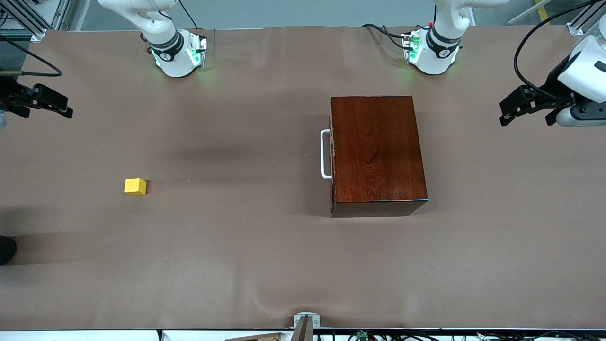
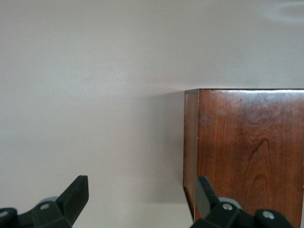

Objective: Open drawer, take yellow block, close drawer

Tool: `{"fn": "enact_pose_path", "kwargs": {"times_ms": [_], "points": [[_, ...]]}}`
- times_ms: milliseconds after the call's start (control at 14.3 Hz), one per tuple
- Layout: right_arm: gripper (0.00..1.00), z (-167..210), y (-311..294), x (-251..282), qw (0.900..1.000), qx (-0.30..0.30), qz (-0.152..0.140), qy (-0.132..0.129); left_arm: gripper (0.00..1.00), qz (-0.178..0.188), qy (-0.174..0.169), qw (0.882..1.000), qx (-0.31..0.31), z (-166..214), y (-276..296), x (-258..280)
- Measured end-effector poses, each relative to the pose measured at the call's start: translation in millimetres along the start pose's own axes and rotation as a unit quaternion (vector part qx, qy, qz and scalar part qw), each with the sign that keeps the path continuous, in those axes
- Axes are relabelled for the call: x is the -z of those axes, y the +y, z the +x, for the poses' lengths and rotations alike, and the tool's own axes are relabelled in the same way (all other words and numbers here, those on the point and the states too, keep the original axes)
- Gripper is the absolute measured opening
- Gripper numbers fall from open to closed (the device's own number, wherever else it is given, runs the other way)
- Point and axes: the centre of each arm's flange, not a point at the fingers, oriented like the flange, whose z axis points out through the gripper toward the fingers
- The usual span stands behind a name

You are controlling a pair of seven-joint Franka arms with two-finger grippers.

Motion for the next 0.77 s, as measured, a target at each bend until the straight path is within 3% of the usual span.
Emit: {"fn": "enact_pose_path", "kwargs": {"times_ms": [280, 769], "points": [[1.00, -10, 1, -3, 1.000, 0.002, 0.000, 0.025, 1.00, 0.003, -0.010, 1.000, -0.001, -8, 1, -6], [1.00, -17, -11, -3, 0.999, 0.017, -0.002, 0.045, 1.00, 0.005, -0.014, 1.000, 0.002, -15, -3, 1]]}}
